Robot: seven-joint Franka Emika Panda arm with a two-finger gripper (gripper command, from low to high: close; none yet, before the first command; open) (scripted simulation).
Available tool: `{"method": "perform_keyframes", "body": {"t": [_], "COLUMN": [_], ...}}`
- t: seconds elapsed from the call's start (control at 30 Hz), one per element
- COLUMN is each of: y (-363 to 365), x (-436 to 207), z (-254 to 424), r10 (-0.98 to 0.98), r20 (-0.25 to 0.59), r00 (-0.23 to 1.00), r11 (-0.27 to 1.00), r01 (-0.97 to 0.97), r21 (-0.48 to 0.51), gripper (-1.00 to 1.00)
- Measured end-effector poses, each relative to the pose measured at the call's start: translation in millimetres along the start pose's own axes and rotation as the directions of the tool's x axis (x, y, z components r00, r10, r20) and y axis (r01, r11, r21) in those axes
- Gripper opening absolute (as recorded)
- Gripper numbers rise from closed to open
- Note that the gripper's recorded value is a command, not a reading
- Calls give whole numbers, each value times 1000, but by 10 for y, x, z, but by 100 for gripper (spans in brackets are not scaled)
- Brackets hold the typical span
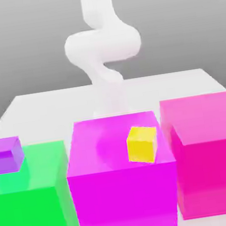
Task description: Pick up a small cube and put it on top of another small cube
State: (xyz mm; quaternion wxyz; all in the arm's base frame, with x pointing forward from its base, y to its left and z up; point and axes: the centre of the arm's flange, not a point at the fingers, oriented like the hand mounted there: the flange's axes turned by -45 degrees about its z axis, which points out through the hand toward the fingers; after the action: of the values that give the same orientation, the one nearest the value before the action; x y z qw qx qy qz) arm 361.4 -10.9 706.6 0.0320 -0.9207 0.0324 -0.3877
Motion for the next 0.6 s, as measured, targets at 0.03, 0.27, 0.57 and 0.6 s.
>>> {"method": "perform_keyframes", "body": {"t": [0.03,0.27,0.57,0.6], "y": [103,1214,2885,3031], "x": [22,-239,-1866,-2116], "z": [139,1343,2496,2566], "r10": [50,472,900,928], "r20": [12,102,54,34], "r00": [999,876,432,372], "r11": [999,880,408,341], "r01": [-50,-461,-795,-806], "r21": [2,-114,-449,-484], "gripper": [0,0,0,0]}}
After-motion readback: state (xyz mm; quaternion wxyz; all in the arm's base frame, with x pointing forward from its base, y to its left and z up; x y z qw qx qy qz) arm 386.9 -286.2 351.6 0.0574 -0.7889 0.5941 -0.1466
